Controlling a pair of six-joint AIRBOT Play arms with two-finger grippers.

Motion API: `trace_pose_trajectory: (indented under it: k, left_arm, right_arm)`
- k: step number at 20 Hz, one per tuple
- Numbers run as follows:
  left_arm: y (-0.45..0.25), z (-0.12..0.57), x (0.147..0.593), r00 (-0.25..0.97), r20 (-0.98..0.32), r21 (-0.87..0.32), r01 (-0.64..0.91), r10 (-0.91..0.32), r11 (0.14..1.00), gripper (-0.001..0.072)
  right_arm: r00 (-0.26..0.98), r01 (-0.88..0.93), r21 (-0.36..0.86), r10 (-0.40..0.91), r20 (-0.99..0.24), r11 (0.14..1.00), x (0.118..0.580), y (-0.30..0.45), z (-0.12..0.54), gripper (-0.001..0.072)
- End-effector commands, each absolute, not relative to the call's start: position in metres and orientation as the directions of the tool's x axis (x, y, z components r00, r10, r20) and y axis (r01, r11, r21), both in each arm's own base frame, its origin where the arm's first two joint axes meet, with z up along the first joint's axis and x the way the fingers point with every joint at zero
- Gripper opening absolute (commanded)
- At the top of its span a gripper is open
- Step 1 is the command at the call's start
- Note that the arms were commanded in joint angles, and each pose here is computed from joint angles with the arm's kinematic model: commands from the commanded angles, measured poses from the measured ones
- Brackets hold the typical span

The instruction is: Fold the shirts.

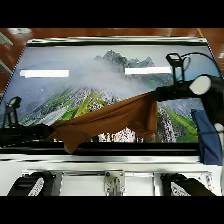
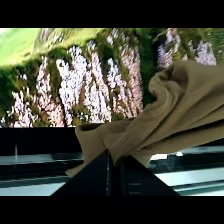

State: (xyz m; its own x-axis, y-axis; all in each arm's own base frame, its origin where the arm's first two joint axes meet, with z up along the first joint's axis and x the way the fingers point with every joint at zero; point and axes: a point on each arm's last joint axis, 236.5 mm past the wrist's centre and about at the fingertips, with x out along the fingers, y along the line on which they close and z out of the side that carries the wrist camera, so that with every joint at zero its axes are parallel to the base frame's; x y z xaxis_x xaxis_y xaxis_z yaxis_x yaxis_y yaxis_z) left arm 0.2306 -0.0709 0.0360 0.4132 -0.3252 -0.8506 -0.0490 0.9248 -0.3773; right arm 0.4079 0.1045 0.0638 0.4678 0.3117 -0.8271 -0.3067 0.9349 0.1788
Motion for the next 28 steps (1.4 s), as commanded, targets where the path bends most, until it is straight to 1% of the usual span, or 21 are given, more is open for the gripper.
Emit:
trace_pose_trajectory:
  k: [1, 3, 5, 6, 7, 8, 9, 10, 11, 13, 14, 15, 16, 17, 19, 20, 21, 23, 25, 28]
  left_arm:
    - [-0.076, -0.024, 0.24, 0.388, -0.854, -0.441, -0.183, -0.348, 0.879, 0.0042]
    - [-0.079, -0.046, 0.256, 0.404, -0.839, -0.485, -0.254, -0.363, 0.837, 0.0042]
    - [-0.075, -0.054, 0.279, 0.444, -0.824, -0.507, -0.3, -0.352, 0.808, 0.0042]
    - [-0.072, -0.053, 0.29, 0.465, -0.818, -0.507, -0.306, -0.338, 0.806, 0.0044]
    - [-0.067, -0.049, 0.302, 0.488, -0.811, -0.504, -0.301, -0.323, 0.81, 0.0093]
    - [-0.062, -0.042, 0.312, 0.504, -0.805, -0.499, -0.287, -0.313, 0.818, 0.0247]
    - [-0.052, -0.031, 0.322, 0.522, -0.799, -0.489, -0.272, -0.299, 0.829, 0.042]
    - [-0.037, -0.02, 0.327, 0.529, -0.803, -0.466, -0.27, -0.274, 0.842, 0.0475]
    - [-0.017, -0.009, 0.326, 0.518, -0.821, -0.427, -0.275, -0.241, 0.862, 0.0475]
    - [0.027, 0.0, 0.307, 0.445, -0.878, -0.337, -0.318, -0.174, 0.886, 0.0475]
    - [0.04, -0.002, 0.289, 0.39, -0.903, -0.317, -0.327, -0.179, 0.89, 0.0477]
    - [0.043, -0.008, 0.27, 0.329, -0.921, -0.319, -0.321, -0.212, 0.892, 0.0497]
    - [0.036, -0.017, 0.25, 0.265, -0.926, -0.345, -0.306, -0.269, 0.887, 0.0577]
    - [0.02, -0.029, 0.231, 0.205, -0.915, -0.397, -0.307, -0.347, 0.865, 0.061]
    - [-0.018, -0.055, 0.208, 0.15, -0.868, -0.496, -0.327, -0.474, 0.805, 0.061]
    - [-0.036, -0.069, 0.198, 0.131, -0.845, -0.531, -0.331, -0.519, 0.78, 0.061]
    - [-0.048, -0.081, 0.189, 0.114, -0.834, -0.542, -0.343, -0.539, 0.767, 0.061]
    - [-0.067, -0.094, 0.189, 0.136, -0.815, -0.57, -0.362, -0.563, 0.738, 0.0611]
    - [-0.082, -0.098, 0.196, 0.165, -0.802, -0.591, -0.347, -0.574, 0.728, 0.061]
    - [-0.1, -0.104, 0.201, 0.153, -0.795, -0.602, -0.32, -0.587, 0.732, 0.0609]
  right_arm:
    - [0.504, -0.143, 0.399, 0.414, -0.758, 0.906, 0.467, 0.134, 0.003, 0.0068]
    - [0.451, -0.06, 0.503, 0.473, -0.757, 0.862, 0.469, 0.15, -0.03, 0.0069]
    - [0.424, -0.015, 0.555, 0.507, -0.75, 0.832, 0.468, 0.158, -0.042, 0.0077]
    - [0.428, -0.008, 0.569, 0.518, -0.741, 0.822, 0.469, 0.161, -0.04, 0.0117]
    - [0.429, -0.016, 0.573, 0.523, -0.737, 0.82, 0.47, 0.159, -0.033, 0.0296]
    - [0.421, -0.04, 0.572, 0.533, -0.733, 0.819, 0.468, 0.156, -0.021, 0.0513]
    - [0.412, -0.072, 0.562, 0.538, -0.736, 0.824, 0.465, 0.148, -0.006, 0.0571]
    - [0.394, -0.1, 0.532, 0.524, -0.755, 0.841, 0.458, 0.131, 0.011, 0.0571]
    - [0.371, -0.119, 0.484, 0.491, -0.788, 0.867, 0.448, 0.108, 0.024, 0.0572]
    - [0.297, -0.088, 0.369, 0.378, -0.877, 0.925, 0.41, 0.046, 0.04, 0.0571]
    - [0.225, -0.035, 0.336, 0.335, -0.915, 0.941, 0.381, 0.015, 0.041, 0.057]
    - [0.15, 0.013, 0.33, 0.325, -0.934, 0.944, 0.355, -0.006, 0.041, 0.0569]
    - [0.089, 0.07, 0.347, 0.34, -0.936, 0.935, 0.331, -0.021, 0.038, 0.057]
    - [0.057, 0.131, 0.372, 0.367, -0.928, 0.919, 0.314, -0.031, 0.031, 0.057]
    - [0.026, 0.221, 0.436, 0.441, -0.897, 0.873, 0.291, -0.031, 0.011, 0.0578]
    - [0.007, 0.256, 0.475, 0.49, -0.872, 0.842, 0.28, -0.024, 0.0, 0.0653]
    - [-0.012, 0.274, 0.509, 0.532, -0.847, 0.816, 0.271, -0.014, -0.01, 0.0666]
    - [-0.011, 0.283, 0.562, 0.588, -0.809, 0.777, 0.265, 0.003, -0.023, 0.0666]
    - [0.016, 0.303, 0.57, 0.594, -0.804, 0.763, 0.268, 0.007, -0.033, 0.0666]
    - [0.035, 0.312, 0.562, 0.582, -0.812, 0.766, 0.271, 0.004, -0.039, 0.0666]
